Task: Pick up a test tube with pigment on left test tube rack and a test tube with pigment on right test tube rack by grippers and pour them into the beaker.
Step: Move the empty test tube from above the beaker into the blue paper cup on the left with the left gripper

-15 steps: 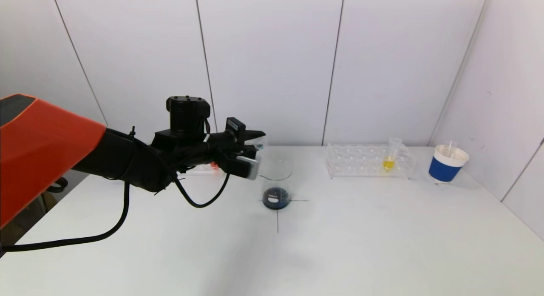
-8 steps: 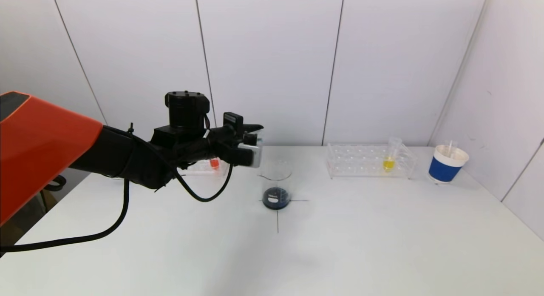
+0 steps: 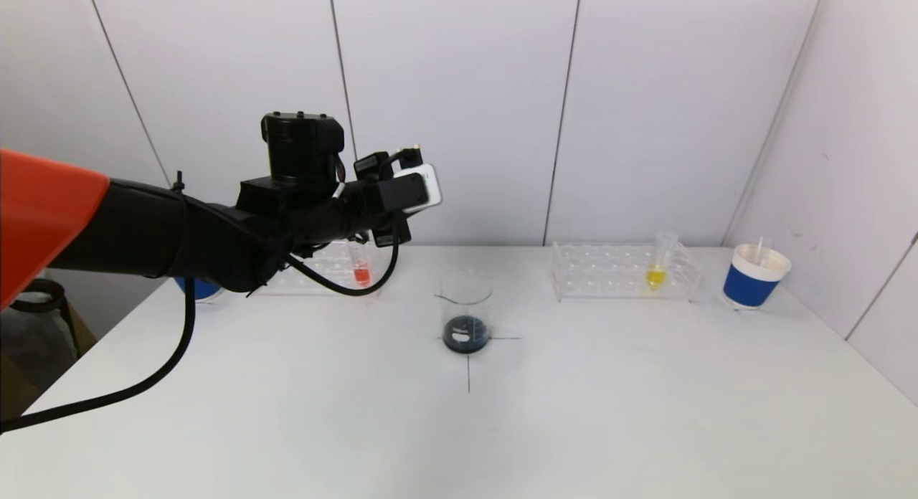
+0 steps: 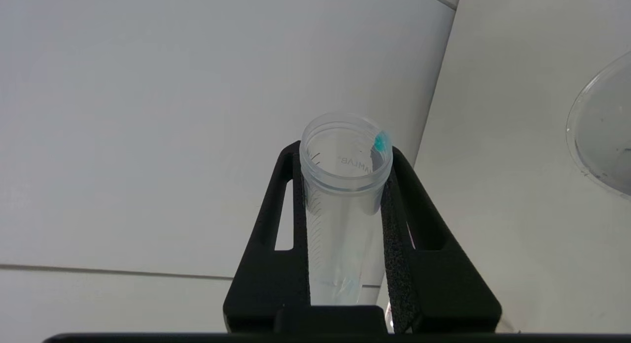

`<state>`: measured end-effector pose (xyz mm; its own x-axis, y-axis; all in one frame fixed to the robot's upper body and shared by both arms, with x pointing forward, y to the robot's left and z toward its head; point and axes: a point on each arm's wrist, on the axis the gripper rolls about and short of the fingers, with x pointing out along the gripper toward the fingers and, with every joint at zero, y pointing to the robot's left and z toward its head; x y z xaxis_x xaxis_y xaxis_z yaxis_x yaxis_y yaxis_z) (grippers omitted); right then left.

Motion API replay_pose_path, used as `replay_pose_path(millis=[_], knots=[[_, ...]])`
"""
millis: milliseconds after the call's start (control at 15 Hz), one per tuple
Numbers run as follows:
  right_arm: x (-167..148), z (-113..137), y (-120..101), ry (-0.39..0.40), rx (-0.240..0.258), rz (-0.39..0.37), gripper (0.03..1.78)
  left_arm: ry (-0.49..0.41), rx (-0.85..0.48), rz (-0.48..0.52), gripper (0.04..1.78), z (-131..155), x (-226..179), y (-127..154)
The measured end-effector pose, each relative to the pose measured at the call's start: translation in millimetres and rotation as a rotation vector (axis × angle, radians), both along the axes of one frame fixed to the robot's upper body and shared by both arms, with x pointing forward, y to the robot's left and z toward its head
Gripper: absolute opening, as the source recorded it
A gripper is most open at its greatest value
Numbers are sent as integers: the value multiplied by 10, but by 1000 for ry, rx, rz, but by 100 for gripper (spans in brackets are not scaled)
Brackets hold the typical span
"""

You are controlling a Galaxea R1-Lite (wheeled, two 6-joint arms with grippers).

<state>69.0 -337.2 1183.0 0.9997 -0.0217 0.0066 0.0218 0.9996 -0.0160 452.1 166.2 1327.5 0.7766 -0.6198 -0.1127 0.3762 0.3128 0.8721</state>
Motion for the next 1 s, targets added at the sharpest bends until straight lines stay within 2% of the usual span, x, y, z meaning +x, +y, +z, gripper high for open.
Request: replay_pose_path(millis=[400, 533, 733, 1000], knots=[[0, 0, 0, 0, 0, 0, 177, 142, -222, 119, 44, 394, -141, 109], [0, 0, 0, 0, 0, 0, 177, 159, -303, 141, 44, 518, -184, 150], [0, -1, 0, 1, 0, 0, 177, 170, -421, 250, 44, 712, -222, 258], [0, 0, 0, 0, 0, 0, 177, 217, -561, 349, 44, 919, -244, 545]])
